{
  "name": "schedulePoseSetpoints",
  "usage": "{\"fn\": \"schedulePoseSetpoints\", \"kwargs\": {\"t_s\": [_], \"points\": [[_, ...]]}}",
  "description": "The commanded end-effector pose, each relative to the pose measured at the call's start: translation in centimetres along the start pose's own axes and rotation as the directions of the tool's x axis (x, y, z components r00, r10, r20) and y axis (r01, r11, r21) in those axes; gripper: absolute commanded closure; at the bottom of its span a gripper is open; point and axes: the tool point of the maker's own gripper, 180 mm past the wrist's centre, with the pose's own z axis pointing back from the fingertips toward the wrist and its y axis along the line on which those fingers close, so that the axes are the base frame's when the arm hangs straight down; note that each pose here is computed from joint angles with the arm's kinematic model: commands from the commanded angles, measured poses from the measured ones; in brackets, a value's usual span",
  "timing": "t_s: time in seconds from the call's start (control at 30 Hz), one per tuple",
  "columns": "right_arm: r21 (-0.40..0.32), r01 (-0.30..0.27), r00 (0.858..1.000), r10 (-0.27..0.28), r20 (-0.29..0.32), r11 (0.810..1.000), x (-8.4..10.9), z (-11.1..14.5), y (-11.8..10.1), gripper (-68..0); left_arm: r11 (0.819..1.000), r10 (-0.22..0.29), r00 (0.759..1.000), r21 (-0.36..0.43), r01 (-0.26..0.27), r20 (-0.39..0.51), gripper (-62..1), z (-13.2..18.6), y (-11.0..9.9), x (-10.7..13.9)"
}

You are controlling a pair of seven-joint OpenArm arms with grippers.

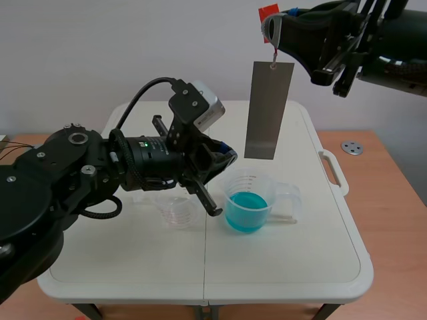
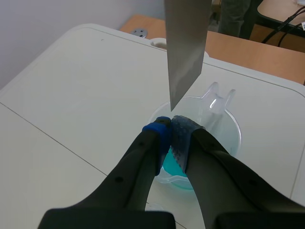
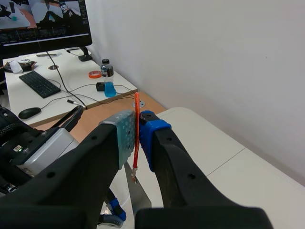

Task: Hold the metal plate by the orange handle, dip it into the blue solution, take it out and point at it, then put the plate back in the beaker on the left.
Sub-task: 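Lower the plate into the blue solution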

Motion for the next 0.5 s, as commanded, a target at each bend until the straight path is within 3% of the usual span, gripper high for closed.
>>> {"fn": "schedulePoseSetpoints", "kwargs": {"t_s": [0.0,0.2,0.47], "points": [[0.011,-0.014,0.999,0.014,0.048,1.0,1.5,-0.2,0.1,-1.1,1.0,0.004,0.999,0.003,-0.004,0.033,-2.4,0.0,0.0,0.9],[0.011,-0.014,0.999,0.014,0.045,1.0,1.4,-0.2,0.1,-1.1,0.998,0.048,0.999,0.039,-0.049,0.018,-2.4,2.0,0.8,-0.8],[0.012,-0.014,0.999,0.014,0.041,1.0,1.4,-0.2,0.1,-1.1,0.984,0.031,0.998,0.173,-0.04,0.055,-2.4,10.4,3.6,-0.3]]}}
